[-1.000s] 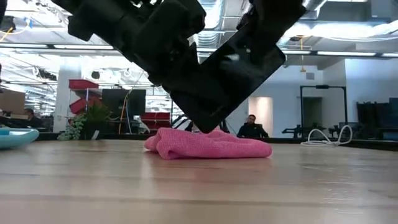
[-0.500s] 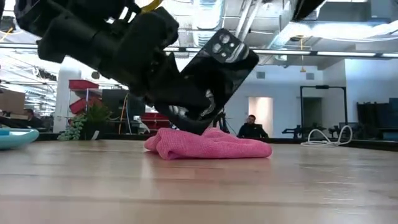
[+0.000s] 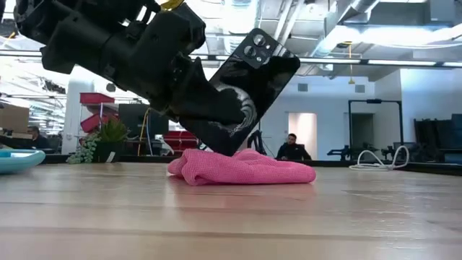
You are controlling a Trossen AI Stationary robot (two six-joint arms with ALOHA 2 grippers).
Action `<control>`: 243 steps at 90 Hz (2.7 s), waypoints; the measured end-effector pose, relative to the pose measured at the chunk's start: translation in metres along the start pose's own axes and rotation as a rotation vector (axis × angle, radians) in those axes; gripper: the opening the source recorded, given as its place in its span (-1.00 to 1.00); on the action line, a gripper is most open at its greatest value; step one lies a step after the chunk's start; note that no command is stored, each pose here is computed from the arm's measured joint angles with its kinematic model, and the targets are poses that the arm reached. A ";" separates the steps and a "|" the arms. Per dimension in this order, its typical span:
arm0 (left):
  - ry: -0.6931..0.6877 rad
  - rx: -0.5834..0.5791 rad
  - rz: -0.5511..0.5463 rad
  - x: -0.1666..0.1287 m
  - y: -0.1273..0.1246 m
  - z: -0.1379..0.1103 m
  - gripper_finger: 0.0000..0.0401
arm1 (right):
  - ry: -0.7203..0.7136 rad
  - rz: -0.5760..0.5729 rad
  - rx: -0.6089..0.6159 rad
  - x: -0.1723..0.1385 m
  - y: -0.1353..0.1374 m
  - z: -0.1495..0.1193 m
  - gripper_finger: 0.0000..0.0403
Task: Apply microfiber cloth
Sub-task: Spray the black cellphone with the transparent spray bottle
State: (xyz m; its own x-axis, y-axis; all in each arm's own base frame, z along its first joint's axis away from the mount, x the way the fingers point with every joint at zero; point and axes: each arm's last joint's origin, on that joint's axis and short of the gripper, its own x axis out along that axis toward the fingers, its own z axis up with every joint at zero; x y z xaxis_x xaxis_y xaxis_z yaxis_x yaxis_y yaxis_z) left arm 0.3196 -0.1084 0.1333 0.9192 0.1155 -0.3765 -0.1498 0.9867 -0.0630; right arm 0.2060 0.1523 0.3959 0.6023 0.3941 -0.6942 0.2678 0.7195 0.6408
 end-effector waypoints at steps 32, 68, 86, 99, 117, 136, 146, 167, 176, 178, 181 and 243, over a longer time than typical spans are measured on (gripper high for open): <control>0.003 0.027 -0.007 -0.001 -0.002 -0.001 -0.96 | 0.281 -0.234 0.347 0.094 0.029 -0.099 0.18; -0.002 0.042 -0.005 -0.001 -0.001 0.000 -0.96 | 0.030 -0.783 0.448 0.070 0.002 -0.197 0.13; 0.002 0.036 -0.004 -0.001 -0.001 -0.001 -0.96 | -0.188 -0.701 0.230 0.055 0.002 -0.187 0.13; -0.001 0.018 -0.005 -0.001 -0.001 0.000 -0.96 | -0.224 -0.665 0.145 0.050 0.003 -0.174 0.13; -0.004 0.003 -0.003 0.000 -0.001 0.000 -0.96 | -0.215 -0.655 0.098 0.042 0.003 -0.148 0.12; -0.002 0.006 0.000 0.000 0.000 0.000 -0.96 | -0.218 -0.664 0.102 0.039 0.000 -0.118 0.10; -0.001 0.013 0.000 0.000 0.000 0.000 -0.96 | -0.114 -0.690 0.120 0.037 -0.002 -0.110 0.10; -0.001 0.018 0.000 0.000 0.000 0.000 -0.96 | -0.054 -0.678 0.176 0.019 -0.015 -0.110 0.09; -0.001 0.018 0.000 0.000 0.000 0.000 -0.96 | -0.027 -0.733 0.220 0.017 -0.034 -0.114 0.09; -0.001 0.018 0.000 0.000 0.000 0.000 -0.96 | -0.021 -0.745 0.228 0.017 -0.038 -0.115 0.09; -0.001 0.018 0.000 0.000 0.000 0.000 -0.96 | -0.017 -0.760 0.239 0.017 -0.044 -0.116 0.09; -0.001 0.015 0.000 0.000 0.000 0.000 -0.96 | -0.106 -0.897 0.074 0.035 -0.081 -0.082 0.09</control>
State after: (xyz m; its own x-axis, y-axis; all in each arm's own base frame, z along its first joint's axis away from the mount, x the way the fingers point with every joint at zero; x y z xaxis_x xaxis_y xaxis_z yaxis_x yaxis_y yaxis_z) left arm 0.3197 -0.1084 0.1334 0.9194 0.1154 -0.3760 -0.1441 0.9883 -0.0491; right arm 0.1438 0.1548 0.2927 0.2095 -0.3541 -0.9115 0.7157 0.6906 -0.1038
